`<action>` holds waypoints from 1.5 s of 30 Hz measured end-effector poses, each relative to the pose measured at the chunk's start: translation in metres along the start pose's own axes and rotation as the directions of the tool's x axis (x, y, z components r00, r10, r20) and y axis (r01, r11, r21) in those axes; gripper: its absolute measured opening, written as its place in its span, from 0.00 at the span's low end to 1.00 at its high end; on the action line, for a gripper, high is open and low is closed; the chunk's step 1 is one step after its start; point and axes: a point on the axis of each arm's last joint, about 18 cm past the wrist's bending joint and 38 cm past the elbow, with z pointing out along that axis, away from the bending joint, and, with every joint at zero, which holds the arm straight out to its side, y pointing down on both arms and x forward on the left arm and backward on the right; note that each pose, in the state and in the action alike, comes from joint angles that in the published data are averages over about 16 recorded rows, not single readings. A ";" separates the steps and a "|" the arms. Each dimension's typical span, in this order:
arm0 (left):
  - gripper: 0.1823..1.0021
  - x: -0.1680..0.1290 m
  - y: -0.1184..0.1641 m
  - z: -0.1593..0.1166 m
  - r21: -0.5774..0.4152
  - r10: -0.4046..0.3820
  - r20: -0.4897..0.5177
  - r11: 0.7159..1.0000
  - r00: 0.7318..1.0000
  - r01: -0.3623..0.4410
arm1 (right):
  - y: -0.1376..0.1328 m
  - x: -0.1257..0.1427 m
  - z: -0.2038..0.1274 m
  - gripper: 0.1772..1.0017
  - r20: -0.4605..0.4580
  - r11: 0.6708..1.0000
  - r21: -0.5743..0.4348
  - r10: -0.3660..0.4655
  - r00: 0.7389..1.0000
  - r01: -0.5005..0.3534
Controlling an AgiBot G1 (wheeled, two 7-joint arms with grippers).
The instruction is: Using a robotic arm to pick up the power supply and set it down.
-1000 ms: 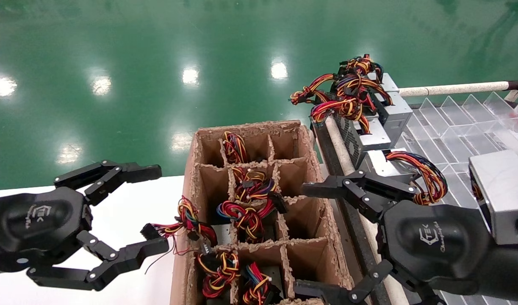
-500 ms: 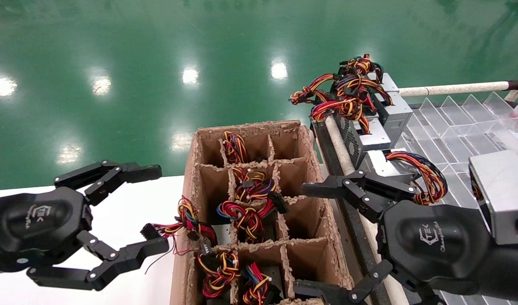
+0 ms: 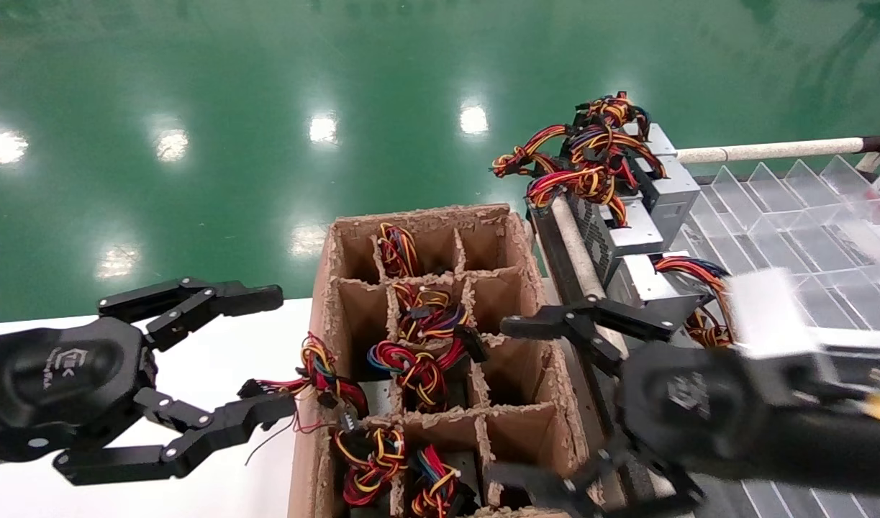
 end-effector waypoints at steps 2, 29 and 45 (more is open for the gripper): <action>0.85 0.000 0.000 0.000 0.000 0.000 0.000 1.000 1.000 0.000 | 0.006 0.009 0.008 1.00 -0.002 1.000 -0.031 -0.005 1.000 0.005; 0.15 0.000 0.000 0.000 0.000 0.000 0.000 1.000 1.000 0.000 | 0.047 0.086 0.125 0.94 0.057 0.969 -0.244 -0.027 0.998 0.040; 0.02 0.000 0.000 0.000 0.000 0.000 0.000 1.000 1.000 0.000 | 0.056 0.089 0.136 0.63 0.084 0.966 -0.255 -0.008 0.996 0.030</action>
